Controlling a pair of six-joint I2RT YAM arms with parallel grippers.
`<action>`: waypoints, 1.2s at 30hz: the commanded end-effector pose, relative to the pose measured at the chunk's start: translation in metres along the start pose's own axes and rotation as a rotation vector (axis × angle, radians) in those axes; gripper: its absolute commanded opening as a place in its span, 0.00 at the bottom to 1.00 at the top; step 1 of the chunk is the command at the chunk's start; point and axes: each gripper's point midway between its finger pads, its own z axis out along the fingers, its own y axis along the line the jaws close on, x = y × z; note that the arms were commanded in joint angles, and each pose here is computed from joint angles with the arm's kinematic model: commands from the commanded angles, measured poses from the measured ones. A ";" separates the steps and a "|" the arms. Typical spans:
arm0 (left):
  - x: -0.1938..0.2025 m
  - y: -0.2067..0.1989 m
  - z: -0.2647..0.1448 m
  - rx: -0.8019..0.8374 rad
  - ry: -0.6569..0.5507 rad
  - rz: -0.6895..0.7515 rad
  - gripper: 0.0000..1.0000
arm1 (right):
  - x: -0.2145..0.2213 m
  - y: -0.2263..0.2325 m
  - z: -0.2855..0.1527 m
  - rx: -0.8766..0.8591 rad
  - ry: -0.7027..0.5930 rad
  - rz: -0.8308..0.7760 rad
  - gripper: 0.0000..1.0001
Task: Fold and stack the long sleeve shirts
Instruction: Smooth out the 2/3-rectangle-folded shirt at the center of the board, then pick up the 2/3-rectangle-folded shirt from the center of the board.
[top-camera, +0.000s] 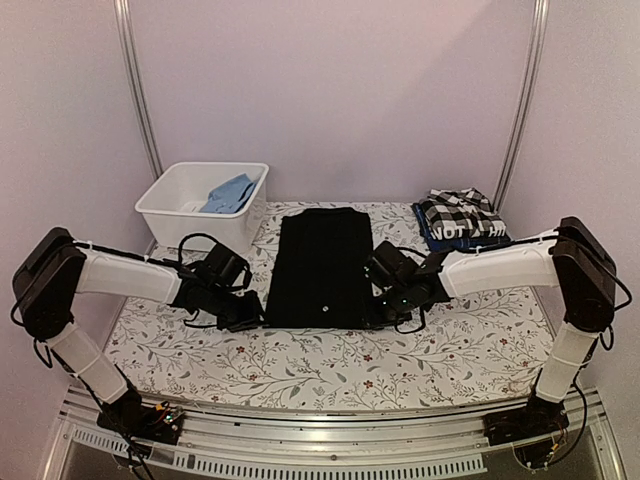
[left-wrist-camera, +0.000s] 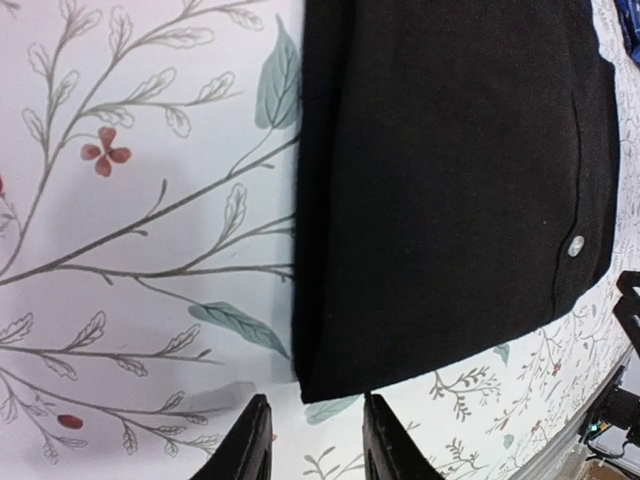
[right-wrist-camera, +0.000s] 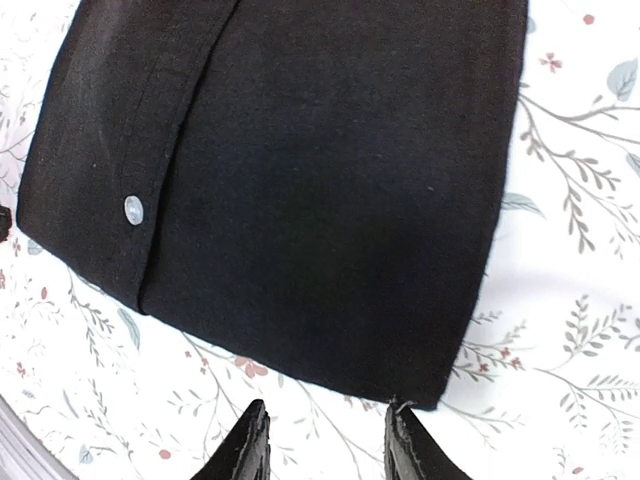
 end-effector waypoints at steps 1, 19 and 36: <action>0.001 0.003 -0.004 0.041 0.001 0.000 0.31 | -0.002 -0.014 -0.017 -0.072 -0.025 0.075 0.38; 0.009 0.011 0.002 0.065 0.034 -0.021 0.25 | 0.026 -0.039 -0.003 -0.270 0.006 0.257 0.31; 0.014 0.015 0.006 0.059 0.048 -0.037 0.24 | 0.027 -0.061 0.018 -0.127 0.014 0.316 0.31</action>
